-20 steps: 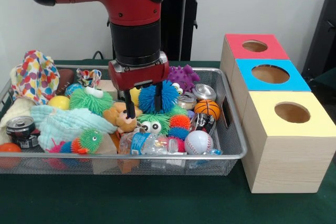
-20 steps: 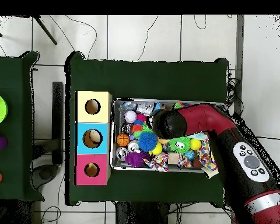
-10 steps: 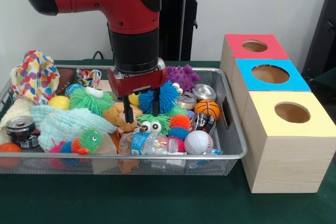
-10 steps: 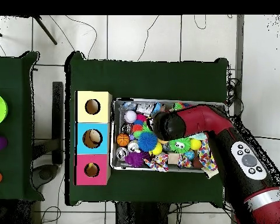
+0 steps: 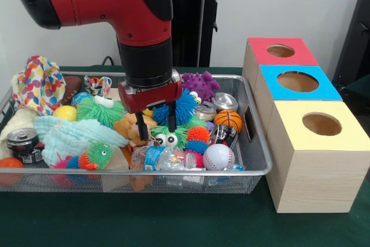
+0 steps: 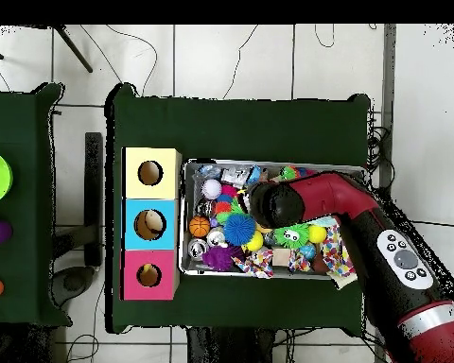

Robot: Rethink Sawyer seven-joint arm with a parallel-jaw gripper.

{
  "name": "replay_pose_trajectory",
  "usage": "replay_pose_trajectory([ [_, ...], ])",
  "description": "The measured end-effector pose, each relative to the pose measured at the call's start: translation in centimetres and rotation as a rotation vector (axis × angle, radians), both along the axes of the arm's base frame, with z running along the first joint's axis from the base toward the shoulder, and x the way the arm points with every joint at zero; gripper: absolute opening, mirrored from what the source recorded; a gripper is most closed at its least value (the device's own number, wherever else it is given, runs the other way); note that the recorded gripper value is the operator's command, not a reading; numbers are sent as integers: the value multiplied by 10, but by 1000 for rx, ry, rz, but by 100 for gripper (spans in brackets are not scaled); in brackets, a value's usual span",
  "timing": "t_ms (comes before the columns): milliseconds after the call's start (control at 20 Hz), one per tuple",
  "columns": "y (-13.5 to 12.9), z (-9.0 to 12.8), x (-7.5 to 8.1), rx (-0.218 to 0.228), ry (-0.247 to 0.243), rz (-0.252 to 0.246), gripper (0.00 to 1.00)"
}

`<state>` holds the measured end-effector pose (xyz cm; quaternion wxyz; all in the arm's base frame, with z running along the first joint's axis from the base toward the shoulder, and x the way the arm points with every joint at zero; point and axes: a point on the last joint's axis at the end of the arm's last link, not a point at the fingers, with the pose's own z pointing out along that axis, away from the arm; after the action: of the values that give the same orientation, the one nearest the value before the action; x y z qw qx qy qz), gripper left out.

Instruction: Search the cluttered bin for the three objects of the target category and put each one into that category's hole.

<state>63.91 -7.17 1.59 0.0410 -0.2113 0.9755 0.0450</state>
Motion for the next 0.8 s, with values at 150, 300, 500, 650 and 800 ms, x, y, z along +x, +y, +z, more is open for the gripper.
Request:
replay_pose_trajectory([
  [150,-1,-4,-2,9,4,-4,100],
  [300,-2,-7,-4,14,9,-6,100],
  [500,-2,-11,-6,16,13,-6,100],
  [650,-1,-12,-7,19,14,-4,100],
  [800,-1,-14,-7,18,14,3,100],
])
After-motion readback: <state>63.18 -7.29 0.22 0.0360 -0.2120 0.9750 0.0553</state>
